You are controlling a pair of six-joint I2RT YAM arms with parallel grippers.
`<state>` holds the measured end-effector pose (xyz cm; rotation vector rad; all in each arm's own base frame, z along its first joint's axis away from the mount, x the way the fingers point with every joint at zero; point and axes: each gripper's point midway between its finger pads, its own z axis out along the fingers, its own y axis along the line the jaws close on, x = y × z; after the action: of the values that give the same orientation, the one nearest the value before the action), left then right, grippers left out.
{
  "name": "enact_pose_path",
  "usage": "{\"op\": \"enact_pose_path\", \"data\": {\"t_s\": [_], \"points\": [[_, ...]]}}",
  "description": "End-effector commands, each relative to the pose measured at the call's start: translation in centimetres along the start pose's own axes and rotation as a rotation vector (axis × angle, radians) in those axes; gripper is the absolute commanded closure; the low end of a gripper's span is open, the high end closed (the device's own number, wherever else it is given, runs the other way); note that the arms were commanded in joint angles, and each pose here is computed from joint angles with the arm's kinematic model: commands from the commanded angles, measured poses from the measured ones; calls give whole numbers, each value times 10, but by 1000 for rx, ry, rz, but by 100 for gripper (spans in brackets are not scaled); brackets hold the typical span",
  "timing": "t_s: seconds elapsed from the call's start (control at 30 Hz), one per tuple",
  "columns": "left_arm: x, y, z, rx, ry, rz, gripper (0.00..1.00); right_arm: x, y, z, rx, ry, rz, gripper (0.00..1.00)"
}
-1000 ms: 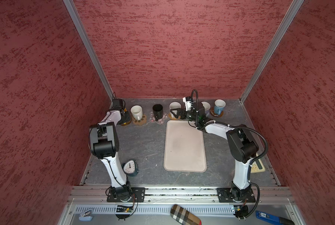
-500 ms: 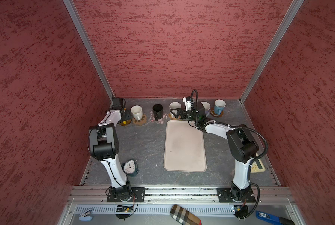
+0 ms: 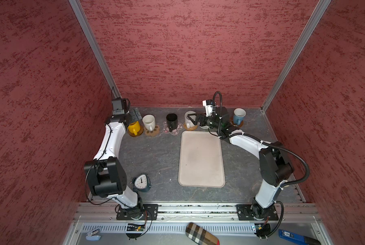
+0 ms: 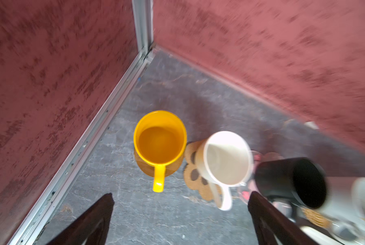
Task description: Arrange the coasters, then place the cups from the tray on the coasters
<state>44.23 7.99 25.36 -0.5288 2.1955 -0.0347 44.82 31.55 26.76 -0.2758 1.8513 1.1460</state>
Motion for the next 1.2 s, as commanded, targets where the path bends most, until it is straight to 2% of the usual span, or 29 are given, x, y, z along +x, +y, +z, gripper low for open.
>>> {"op": "enact_pose_path", "data": {"t_s": [0.0, 0.1, 0.3, 0.47, 0.67, 0.83, 0.93, 1.03, 1.17], "points": [[7, -15, -28, 94, -9, -25, 0, -4, 14, -17, 11, 7, 13, 1], [14, -27, -48, 156, -13, -40, 0, -6, 22, -33, 23, -1, 23, 1], [37, -61, -81, 259, -53, 12, 0, -9, 36, -82, 96, -45, 0, 1], [59, -84, -98, 359, -95, 17, 0, 7, 17, -119, 239, -68, -48, 1], [99, -86, -81, 369, -96, 47, 0, 30, -32, -156, 491, -84, -101, 1], [116, -75, -66, 331, -89, 7, 0, 38, -63, -196, 685, -158, -246, 1], [128, -84, -62, 396, -64, 40, 0, 46, -82, -218, 792, -206, -336, 1], [134, -91, -61, 435, -44, 63, 0, 54, -100, -239, 909, -245, -368, 1], [142, -99, -57, 478, -35, 140, 0, 62, -108, -243, 946, -217, -417, 1]]}}
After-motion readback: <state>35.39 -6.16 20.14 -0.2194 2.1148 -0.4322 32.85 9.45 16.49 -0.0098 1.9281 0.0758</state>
